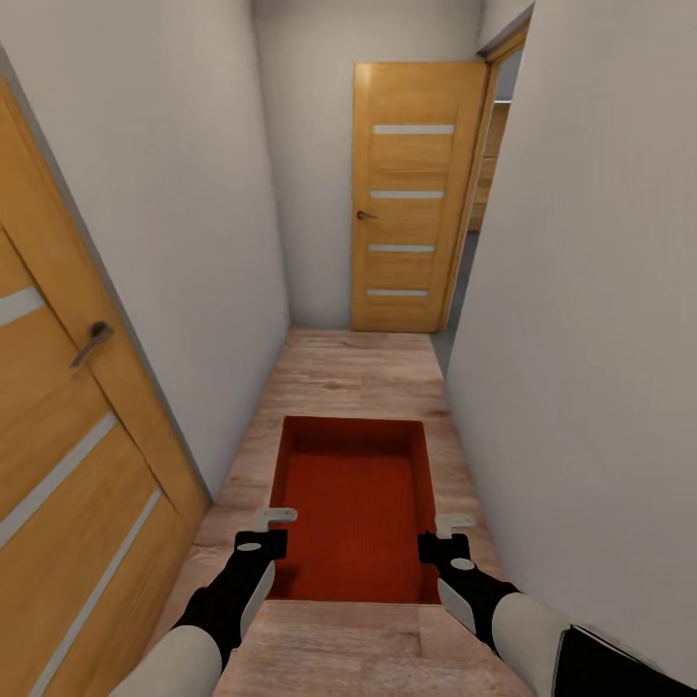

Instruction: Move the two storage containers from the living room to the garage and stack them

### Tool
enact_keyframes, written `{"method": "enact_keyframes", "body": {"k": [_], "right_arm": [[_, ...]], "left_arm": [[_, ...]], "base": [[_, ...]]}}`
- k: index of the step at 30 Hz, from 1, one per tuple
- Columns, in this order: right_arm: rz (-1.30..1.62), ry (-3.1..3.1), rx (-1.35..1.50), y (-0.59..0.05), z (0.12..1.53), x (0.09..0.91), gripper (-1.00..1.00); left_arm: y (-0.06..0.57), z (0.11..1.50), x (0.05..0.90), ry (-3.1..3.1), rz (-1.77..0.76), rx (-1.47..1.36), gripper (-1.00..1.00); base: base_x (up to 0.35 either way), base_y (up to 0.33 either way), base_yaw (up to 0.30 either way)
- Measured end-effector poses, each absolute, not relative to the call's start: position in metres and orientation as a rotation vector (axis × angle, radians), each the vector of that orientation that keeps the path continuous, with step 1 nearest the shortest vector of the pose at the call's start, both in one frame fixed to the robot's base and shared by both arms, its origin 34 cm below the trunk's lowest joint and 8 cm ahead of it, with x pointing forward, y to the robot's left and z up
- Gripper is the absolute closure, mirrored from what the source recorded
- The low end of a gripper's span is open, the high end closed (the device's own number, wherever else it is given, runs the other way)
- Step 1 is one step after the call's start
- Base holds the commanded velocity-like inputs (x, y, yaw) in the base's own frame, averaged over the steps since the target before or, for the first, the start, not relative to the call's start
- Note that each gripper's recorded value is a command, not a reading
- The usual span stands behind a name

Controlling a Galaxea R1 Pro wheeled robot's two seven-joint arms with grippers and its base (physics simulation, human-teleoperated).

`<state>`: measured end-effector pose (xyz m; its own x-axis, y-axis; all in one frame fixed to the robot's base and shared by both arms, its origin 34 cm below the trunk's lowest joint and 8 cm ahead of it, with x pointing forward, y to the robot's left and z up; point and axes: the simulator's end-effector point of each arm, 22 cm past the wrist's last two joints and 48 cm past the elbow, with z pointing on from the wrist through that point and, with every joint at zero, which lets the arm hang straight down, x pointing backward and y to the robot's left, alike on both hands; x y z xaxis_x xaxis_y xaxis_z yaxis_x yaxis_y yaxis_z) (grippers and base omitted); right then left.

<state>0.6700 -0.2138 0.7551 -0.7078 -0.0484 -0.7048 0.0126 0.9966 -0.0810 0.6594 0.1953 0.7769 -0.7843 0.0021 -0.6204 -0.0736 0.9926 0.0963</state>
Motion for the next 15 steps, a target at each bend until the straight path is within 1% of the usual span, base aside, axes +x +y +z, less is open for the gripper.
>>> {"method": "enact_keyframes", "body": {"k": [15], "right_arm": [[-0.102, 2.355, -0.025, -0.2138, 0.7551, 0.67, 1.0]], "left_arm": [[0.1953, 0.7769, 0.6594, 2.468, 0.151, -0.05, 1.0]], "base": [[0.322, 0.0, 0.0]]}}
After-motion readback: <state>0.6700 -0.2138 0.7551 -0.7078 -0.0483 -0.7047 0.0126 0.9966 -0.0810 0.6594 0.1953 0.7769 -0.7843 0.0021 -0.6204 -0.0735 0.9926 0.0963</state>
